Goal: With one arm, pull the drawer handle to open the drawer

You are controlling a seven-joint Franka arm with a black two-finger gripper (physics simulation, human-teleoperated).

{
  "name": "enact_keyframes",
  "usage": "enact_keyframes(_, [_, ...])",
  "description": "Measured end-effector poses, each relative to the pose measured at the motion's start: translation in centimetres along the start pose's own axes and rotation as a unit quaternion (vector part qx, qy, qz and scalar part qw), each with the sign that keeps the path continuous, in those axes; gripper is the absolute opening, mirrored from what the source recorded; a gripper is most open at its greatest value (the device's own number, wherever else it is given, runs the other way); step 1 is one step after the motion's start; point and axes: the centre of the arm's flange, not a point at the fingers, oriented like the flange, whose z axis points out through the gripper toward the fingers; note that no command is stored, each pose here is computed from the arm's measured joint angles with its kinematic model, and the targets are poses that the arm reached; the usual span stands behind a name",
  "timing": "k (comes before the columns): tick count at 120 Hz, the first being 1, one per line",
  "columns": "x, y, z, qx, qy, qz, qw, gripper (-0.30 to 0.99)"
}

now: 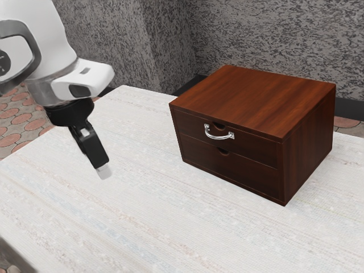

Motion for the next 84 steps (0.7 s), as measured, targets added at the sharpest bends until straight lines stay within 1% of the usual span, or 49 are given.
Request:
enact_keyframes(11, [1.0,0.5,1.1,-0.001,-0.008,0.085,0.996,0.69])
enact_keyframes(18, [1.3,0.3,1.5,0.002,-0.001,0.126,0.992,0.69])
enact_keyframes(27, [0.4,-1.3,4.0,0.002,0.004,0.154,0.988,0.69])
enact_keyframes(33, [0.4,-1.9,5.5,0.009,0.015,0.174,0.985,0.69])
enact_keyframes(46, [1.5,-1.6,7.1,0.039,0.051,0.225,0.972,0.69])
enact_keyframes(67, [4.1,-0.2,7.3,0.106,0.119,0.307,0.938,0.69])
enact_keyframes(76, [4.8,-0.2,7.1,0.129,0.14,0.336,0.922,0.69])
enact_keyframes(84, [5.6,-0.6,7.6,0.139,0.148,0.36,0.911,0.69])
